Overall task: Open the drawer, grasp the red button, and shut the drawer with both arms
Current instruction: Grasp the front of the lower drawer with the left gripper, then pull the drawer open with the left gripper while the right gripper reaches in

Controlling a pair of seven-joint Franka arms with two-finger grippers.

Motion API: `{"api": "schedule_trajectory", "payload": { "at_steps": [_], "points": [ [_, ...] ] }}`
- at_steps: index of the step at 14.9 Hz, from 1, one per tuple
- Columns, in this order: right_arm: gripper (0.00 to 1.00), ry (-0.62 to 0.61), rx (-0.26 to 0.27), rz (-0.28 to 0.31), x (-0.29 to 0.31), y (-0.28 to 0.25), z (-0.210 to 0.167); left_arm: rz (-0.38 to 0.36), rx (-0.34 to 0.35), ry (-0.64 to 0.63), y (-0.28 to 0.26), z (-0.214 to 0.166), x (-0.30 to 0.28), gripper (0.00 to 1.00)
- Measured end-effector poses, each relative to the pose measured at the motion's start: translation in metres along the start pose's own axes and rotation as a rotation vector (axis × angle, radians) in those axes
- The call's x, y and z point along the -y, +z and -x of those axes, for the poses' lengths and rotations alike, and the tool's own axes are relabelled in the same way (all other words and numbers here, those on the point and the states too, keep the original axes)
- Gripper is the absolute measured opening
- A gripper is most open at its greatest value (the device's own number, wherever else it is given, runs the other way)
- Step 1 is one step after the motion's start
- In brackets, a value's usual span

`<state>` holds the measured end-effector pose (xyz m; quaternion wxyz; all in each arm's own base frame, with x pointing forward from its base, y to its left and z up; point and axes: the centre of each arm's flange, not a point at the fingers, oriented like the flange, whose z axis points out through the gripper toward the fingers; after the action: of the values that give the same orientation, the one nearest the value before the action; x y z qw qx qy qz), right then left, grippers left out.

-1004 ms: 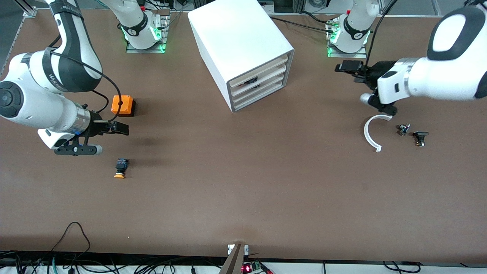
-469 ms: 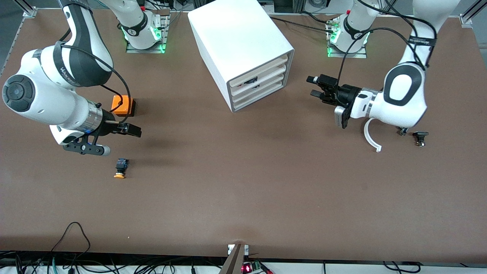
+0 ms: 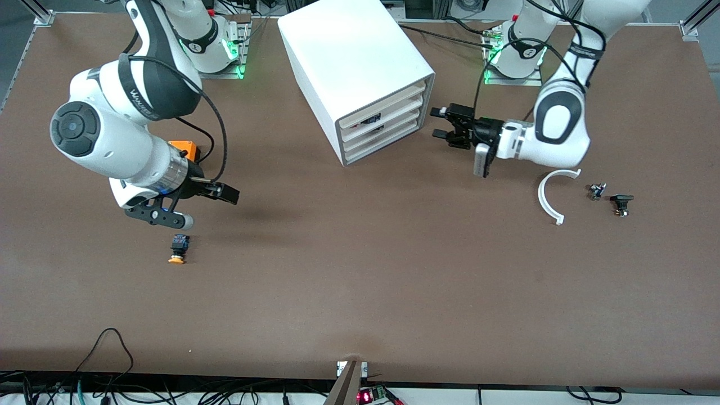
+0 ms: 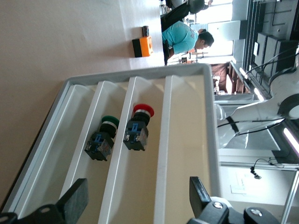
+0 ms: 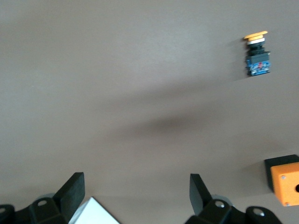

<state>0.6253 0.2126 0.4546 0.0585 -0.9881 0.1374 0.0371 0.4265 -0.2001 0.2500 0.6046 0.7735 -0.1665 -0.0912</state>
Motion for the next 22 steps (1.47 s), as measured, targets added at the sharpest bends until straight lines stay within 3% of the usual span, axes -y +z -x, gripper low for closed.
{"api": "schedule_trajectory", "payload": {
  "at_steps": [1,2,4,6,10,12,20,22],
  "points": [
    [1.0,0.018,-0.002,-0.002,0.01,0.001,0.003,-0.019,0.006,0.026,0.011,0.006,0.003,0.91],
    [1.0,0.032,-0.001,-0.001,0.018,0.003,0.006,-0.032,0.011,0.045,0.018,0.01,0.006,0.79],
    [1.0,0.051,-0.005,-0.005,0.029,0.004,0.009,-0.042,0.013,0.076,0.02,0.015,0.011,0.78],
    [1.0,0.072,-0.016,-0.014,0.037,0.0,0.008,-0.041,0.014,0.112,0.021,0.019,0.017,0.68],
    [1.0,0.131,-0.037,-0.038,0.064,-0.006,0.01,-0.012,-0.031,0.107,0.039,0.03,0.028,0.66],
    [1.0,0.166,-0.044,-0.05,0.078,-0.007,0.012,-0.015,-0.037,0.104,0.052,0.037,0.03,0.52],
    [1.0,0.261,-0.058,-0.083,0.122,-0.006,0.021,-0.023,-0.018,0.086,0.065,0.047,0.036,0.36],
    [1.0,0.278,-0.061,-0.092,0.132,-0.006,0.025,-0.021,-0.015,0.081,0.066,0.049,0.037,0.27]
  ]
}}
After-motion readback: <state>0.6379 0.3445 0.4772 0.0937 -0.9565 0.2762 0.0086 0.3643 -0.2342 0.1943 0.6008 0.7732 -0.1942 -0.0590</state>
